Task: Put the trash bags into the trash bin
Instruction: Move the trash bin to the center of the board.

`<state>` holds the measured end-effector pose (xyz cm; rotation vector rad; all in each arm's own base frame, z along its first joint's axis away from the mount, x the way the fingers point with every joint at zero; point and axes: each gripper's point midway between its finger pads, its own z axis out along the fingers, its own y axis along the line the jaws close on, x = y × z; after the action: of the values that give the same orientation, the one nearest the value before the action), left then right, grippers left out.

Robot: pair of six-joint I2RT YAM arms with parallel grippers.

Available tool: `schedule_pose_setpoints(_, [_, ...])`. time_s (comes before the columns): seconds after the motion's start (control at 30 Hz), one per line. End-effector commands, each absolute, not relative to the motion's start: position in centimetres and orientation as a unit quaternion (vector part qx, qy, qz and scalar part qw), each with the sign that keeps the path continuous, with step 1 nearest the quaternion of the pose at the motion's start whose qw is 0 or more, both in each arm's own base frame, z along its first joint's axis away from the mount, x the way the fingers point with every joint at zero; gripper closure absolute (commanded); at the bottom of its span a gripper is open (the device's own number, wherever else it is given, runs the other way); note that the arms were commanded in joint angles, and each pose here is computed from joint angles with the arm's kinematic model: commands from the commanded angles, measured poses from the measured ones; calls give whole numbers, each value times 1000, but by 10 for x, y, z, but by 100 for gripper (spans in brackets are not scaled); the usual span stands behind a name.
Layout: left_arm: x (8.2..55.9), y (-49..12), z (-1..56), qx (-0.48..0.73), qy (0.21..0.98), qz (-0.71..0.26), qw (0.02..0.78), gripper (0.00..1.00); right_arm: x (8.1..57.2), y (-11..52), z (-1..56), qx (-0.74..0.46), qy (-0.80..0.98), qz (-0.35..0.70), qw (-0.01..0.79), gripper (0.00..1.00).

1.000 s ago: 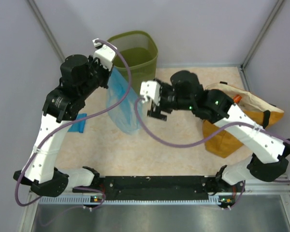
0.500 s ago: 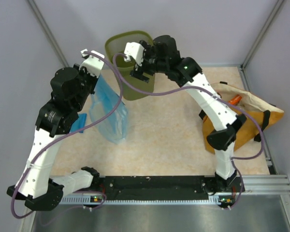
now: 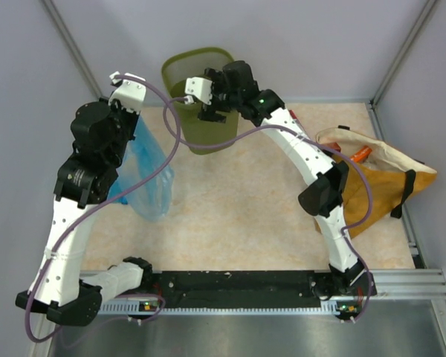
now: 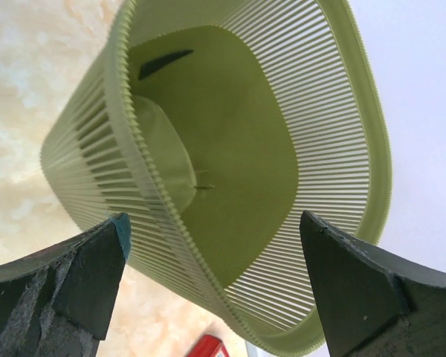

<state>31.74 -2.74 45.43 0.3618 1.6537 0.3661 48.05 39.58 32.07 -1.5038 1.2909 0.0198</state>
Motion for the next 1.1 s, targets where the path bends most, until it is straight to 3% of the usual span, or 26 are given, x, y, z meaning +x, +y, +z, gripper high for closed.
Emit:
schedule_pose_setpoints(0.0, [316, -19, 470, 140, 713, 164, 668, 100, 494, 397, 361, -631, 492, -20, 599, 5])
schedule_pose_setpoints(0.37, [325, -17, 462, 142, 721, 157, 660, 100, 497, 403, 309, -677, 487, -16, 552, 17])
schedule_pose_setpoints(0.8, [325, -16, 462, 142, 720, 156, 661, 100, 492, 399, 288, -693, 498, -12, 521, 53])
schedule_pose_setpoints(1.07, [326, -18, 462, 143, 721, 150, 662, 100, 478, 390, 303, -690, 503, -9, 520, 75])
